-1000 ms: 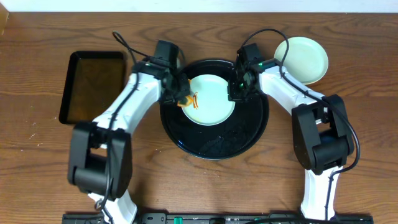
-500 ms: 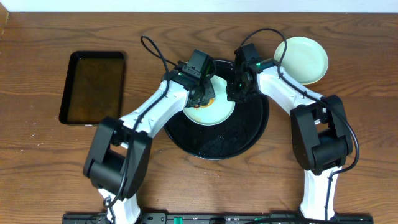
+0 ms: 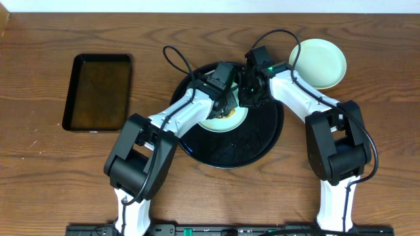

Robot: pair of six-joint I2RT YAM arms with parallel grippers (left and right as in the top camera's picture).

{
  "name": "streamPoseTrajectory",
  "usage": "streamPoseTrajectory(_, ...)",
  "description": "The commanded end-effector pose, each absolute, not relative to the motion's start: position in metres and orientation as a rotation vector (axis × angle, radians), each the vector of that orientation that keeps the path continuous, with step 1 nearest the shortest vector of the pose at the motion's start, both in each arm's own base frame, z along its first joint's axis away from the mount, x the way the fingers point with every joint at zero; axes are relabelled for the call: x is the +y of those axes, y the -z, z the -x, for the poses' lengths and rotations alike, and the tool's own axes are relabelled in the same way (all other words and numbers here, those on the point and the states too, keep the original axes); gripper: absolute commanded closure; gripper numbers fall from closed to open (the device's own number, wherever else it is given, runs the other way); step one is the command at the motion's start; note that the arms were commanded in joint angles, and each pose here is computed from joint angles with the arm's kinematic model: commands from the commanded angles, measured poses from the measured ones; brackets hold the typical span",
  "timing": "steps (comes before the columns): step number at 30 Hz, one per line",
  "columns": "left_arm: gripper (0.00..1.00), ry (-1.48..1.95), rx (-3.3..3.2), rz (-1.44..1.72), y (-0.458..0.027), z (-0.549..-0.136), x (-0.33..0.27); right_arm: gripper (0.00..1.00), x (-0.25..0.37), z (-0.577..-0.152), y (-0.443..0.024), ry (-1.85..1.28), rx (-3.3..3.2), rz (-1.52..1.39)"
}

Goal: Clean dirty plates on tray and stack at the side
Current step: 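Scrub the sauce on the green plate with the left-held sponge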

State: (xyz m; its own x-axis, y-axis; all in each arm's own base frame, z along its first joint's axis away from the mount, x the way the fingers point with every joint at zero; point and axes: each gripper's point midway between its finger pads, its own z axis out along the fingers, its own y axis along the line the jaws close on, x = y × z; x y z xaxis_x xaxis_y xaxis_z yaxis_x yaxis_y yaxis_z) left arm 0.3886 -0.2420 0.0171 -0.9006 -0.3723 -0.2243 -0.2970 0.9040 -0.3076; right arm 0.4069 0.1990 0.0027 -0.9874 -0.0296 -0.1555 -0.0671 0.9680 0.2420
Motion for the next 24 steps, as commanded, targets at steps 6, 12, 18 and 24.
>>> streamPoseTrajectory(6,0.91,0.102,2.881,0.268,0.02,-0.385,-0.196,0.99,0.186,-0.394,0.024,-0.224,3.026,0.062)
streamPoseTrajectory(12,0.91,-0.16,2.908,0.26,0.022,-0.388,-0.129,0.99,0.185,-0.395,0.024,-0.22,3.026,0.059)
streamPoseTrajectory(18,0.93,-0.039,2.909,0.248,-0.002,-0.4,-0.123,0.99,0.185,-0.395,0.024,-0.22,3.026,0.059)
streamPoseTrajectory(24,0.93,0.245,2.835,0.203,-0.05,-0.407,-0.156,0.99,0.185,-0.395,0.024,-0.22,3.026,0.059)
